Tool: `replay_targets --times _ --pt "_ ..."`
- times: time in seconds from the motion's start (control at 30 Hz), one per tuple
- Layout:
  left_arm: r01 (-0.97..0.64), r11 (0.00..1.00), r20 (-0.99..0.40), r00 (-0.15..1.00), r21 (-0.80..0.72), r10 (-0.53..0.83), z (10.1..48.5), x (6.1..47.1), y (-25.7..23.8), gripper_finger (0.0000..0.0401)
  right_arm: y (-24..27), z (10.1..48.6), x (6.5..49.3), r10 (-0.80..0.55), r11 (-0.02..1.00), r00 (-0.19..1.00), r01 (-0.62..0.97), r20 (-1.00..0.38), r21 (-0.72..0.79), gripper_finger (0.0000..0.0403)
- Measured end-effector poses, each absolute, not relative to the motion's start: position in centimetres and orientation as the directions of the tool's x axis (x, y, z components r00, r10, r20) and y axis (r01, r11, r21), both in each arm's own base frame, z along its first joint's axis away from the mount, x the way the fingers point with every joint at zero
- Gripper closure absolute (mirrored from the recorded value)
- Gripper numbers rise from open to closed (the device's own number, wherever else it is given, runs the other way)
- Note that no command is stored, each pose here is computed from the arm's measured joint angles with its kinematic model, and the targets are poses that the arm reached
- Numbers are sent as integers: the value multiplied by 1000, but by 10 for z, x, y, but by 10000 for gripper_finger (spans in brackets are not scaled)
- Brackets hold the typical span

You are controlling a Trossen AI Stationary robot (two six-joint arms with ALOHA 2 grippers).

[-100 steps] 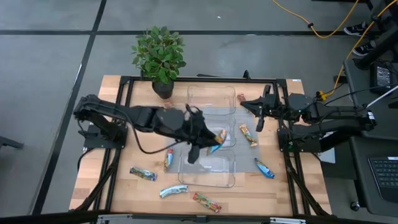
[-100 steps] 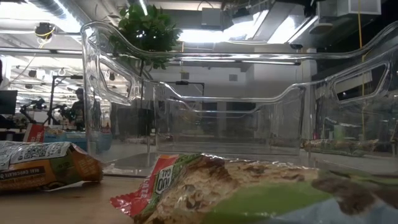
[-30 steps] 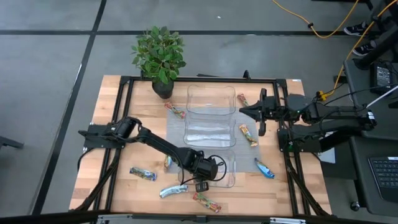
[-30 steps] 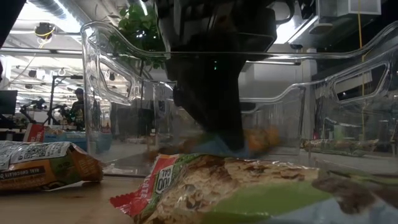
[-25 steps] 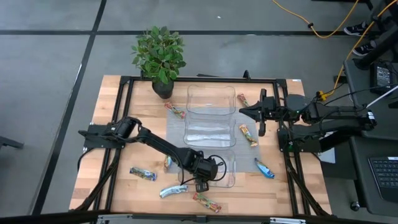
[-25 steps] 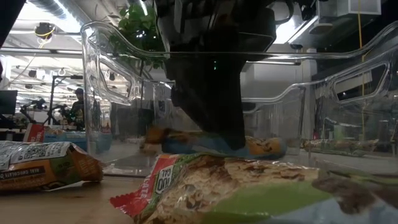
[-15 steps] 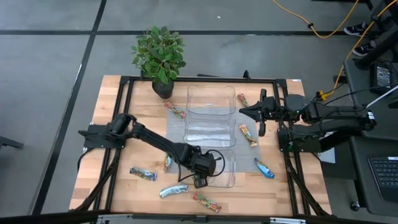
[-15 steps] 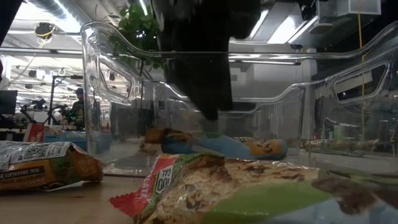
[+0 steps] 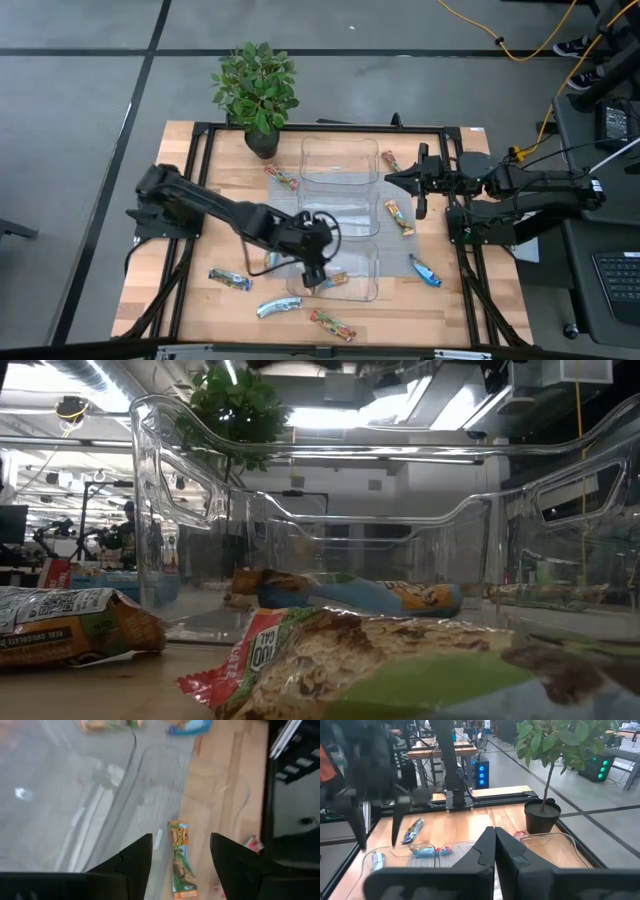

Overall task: Pick and place Granola Bars by type
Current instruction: Put the red granola bar into the middle transparent bin

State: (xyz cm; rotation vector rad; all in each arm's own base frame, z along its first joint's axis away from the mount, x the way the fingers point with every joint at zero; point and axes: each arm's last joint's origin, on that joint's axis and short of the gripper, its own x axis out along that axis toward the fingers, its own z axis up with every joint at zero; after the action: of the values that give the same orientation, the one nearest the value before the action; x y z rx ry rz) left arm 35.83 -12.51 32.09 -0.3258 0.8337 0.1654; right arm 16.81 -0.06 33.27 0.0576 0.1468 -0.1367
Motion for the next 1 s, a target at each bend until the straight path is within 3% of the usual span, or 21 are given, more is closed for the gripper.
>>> replay_targets --times 0.2,0.37,0.8,1.0 --pt "-284 941 -709 702 -185 72 360 319 -120 210 -1 333 168 -132 989 980 140 -151 47 395" --pt "-350 921 -735 667 -168 120 375 287 -114 210 -1 333 168 -132 989 980 141 -151 46 395" --pt "-611 787 -846 464 -92 261 367 253 -109 210 -1 333 168 -132 989 980 140 -151 46 395" --pt "-720 687 -838 432 -99 333 364 250 -109 210 -1 333 168 -132 989 980 141 -150 46 395"
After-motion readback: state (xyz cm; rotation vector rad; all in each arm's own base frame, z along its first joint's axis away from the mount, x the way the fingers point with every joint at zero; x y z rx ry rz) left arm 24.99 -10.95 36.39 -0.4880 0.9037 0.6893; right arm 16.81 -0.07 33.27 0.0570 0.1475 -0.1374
